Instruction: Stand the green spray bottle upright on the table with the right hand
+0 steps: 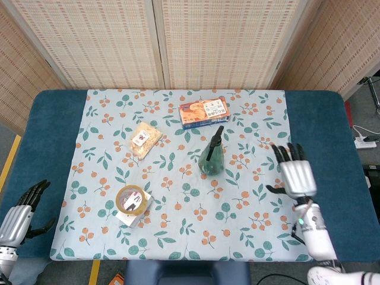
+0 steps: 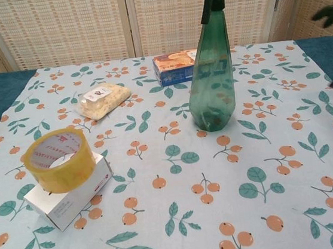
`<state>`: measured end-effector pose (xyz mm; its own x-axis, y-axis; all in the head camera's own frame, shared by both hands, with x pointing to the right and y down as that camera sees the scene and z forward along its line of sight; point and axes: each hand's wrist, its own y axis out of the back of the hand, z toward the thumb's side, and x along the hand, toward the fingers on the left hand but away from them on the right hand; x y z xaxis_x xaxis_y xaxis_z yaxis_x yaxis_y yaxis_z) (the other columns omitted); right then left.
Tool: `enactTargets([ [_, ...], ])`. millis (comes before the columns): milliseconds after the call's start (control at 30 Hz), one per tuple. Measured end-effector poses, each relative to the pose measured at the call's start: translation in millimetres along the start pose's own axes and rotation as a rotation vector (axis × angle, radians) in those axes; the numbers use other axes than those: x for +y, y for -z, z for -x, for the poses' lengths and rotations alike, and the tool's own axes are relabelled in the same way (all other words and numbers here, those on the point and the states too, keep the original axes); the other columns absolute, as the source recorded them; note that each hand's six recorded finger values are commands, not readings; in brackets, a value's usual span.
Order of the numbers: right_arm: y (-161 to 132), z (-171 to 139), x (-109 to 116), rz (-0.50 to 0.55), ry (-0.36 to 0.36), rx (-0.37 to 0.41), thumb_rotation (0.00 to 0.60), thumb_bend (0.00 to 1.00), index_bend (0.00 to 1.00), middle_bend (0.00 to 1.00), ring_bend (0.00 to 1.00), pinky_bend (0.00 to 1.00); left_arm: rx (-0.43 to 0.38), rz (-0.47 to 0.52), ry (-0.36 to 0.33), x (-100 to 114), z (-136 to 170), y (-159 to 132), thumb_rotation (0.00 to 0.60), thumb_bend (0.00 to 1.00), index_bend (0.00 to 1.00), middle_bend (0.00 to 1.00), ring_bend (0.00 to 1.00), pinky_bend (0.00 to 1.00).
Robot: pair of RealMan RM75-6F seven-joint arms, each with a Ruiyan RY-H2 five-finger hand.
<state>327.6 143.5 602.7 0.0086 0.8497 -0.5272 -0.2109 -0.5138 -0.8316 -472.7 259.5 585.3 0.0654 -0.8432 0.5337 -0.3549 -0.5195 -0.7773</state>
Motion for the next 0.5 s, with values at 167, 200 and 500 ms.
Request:
enactTargets([
  [167,47.1,-32.1,-14.9,0.034,0.061,-0.076,0.600,0.00,0.05,0.10,0.00,0.00,-0.004,-0.006,-0.012,2.2,3.5,-0.8,0.600,0.28,0.00,0.00,0.00,0.11],
  [200,56.3,-36.5,-18.8,0.051,0.068,-0.090,0.600,0.00,0.04,0.10,0.00,0.00,-0.006,-0.010,-0.011,1.7,3.8,-1.5,0.600,0.28,0.00,0.00,0.00,0.11],
  [500,122.0,-67.1,-41.2,0.170,0.141,-0.172,0.600,0.00,0.04,0.10,0.00,0.00,-0.008,-0.026,-0.003,-2.5,2.5,-4.8,0.600,0.28,0.00,0.00,0.00,0.11],
])
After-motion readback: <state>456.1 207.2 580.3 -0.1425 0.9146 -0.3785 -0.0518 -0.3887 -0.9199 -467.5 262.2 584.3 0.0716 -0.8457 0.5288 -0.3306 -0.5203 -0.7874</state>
